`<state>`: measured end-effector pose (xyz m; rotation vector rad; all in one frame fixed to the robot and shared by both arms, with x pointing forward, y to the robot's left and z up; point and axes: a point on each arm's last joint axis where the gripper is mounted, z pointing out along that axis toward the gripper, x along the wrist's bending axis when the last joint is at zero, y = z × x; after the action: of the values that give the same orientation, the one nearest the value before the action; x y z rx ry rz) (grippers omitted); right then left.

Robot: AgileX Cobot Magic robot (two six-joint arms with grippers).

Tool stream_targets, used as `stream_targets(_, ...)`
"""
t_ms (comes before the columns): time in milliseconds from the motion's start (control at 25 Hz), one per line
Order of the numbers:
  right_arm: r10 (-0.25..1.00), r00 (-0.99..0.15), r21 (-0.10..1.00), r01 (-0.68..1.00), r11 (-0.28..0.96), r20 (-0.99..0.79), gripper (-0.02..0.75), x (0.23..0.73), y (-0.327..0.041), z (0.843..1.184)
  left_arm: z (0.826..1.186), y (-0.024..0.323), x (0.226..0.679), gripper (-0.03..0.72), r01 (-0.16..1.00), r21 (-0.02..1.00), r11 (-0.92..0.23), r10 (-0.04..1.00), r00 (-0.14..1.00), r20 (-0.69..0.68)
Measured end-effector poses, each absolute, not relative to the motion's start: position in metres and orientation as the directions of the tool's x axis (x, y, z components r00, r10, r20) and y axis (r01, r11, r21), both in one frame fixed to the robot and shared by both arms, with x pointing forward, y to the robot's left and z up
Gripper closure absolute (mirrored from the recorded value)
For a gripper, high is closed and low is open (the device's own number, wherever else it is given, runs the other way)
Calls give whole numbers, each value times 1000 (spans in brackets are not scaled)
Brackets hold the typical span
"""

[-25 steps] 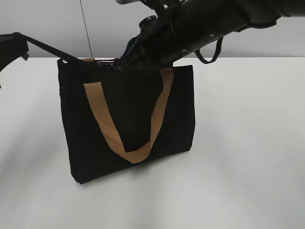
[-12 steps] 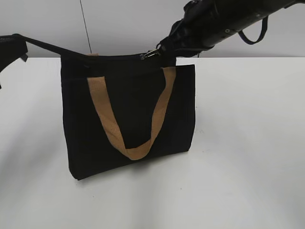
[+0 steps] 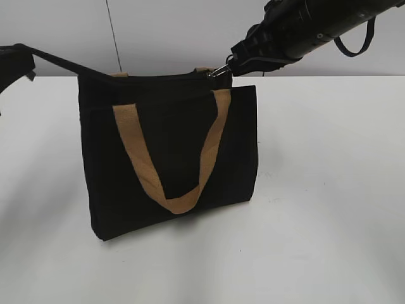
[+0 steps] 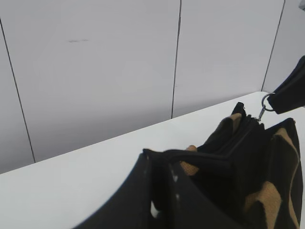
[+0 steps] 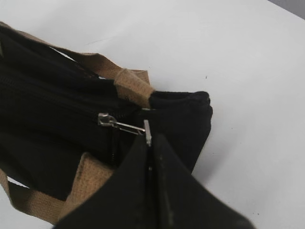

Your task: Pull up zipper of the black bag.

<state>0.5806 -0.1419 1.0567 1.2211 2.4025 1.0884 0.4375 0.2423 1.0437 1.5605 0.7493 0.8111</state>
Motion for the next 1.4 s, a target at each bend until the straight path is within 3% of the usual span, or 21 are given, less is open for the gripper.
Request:
stream_targets(200, 772, -620, 708, 609, 359, 141, 732, 580, -141, 1057, 1044, 242, 438, 671, 29, 991, -130, 828, 554, 92)
stream_targets(360, 776, -607, 711, 622, 329, 171, 670, 580, -141, 1058, 1044, 243, 438, 671, 31, 992, -123, 832, 549, 86)
stream_targets(720, 767, -609, 695, 641, 326, 203, 332, 578, -141, 1058, 1044, 244, 438, 671, 36, 992, -124, 839, 537, 86)
stream_targets(840, 767, -609, 695, 641, 325, 203, 273, 578, -141, 1059, 1044, 245, 438, 657, 43, 991, -127, 843, 531, 85)
stream_targets(920, 767, -608, 695, 642, 324, 204, 262, 578, -141, 1059, 1043, 246, 438, 605, 53, 991, -123, 851, 520, 78)
stream_targets(1160, 767, -608, 696, 642, 322, 206, 253, 578, -141, 1059, 1040, 256, 443, 230, 136, 989, -65, 912, 411, 4)
stream_targets(1400, 768, -606, 695, 643, 320, 207, 253, 578, -141, 1059, 1028, 273, 445, 171, 302, 951, 71, 972, 194, -135)
